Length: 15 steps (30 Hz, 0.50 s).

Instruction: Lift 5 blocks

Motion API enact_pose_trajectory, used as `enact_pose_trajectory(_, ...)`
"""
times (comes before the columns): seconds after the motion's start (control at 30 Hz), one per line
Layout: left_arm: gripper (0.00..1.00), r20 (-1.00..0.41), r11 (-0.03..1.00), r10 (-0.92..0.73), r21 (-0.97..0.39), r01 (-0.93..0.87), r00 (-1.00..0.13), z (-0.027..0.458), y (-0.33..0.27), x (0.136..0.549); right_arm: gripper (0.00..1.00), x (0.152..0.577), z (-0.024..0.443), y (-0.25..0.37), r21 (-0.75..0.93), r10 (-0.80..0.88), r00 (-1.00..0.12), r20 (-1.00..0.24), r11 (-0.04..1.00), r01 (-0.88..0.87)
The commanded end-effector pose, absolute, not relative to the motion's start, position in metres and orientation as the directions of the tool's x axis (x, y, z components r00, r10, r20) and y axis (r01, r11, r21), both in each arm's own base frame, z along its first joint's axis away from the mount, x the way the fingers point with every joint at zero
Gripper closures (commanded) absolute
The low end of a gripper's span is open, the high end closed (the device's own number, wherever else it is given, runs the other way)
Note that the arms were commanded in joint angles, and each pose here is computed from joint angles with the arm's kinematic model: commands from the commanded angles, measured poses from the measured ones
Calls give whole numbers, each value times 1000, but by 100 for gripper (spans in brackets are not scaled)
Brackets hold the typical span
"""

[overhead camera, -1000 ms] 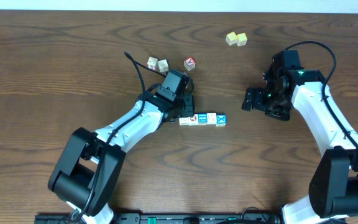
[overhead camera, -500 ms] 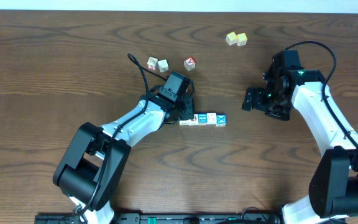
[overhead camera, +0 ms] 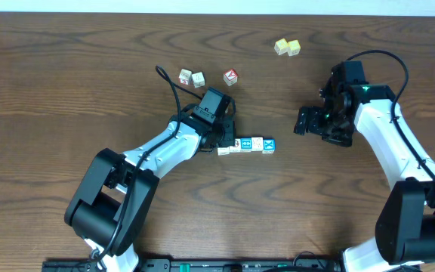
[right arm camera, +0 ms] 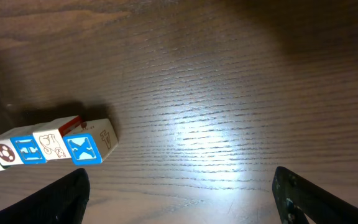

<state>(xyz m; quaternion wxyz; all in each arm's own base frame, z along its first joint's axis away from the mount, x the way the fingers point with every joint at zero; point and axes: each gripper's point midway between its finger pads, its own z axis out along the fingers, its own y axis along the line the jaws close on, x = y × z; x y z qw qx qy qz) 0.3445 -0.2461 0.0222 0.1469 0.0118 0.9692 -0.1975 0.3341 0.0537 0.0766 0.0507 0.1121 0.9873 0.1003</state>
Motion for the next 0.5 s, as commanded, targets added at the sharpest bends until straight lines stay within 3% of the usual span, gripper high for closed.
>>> enact_pose_trajectory(0.0, 93, -299, 915, -47, -396, 79, -953, 26, -247, 349, 9, 332, 73, 54, 198, 237, -969, -67, 955, 220)
enact_pose_trajectory(0.27, 93, -361, 892, -153, -452, 29, -920, 83, -227, 363, 9, 330, 73, 53, 195, 236, -970, -59, 956, 221)
enact_pose_trajectory(0.47, 93, -178, 926, -164, -366, -90, -970, 72, -201, 314, 9, 333, 73, 54, 199, 237, -969, -71, 955, 219)
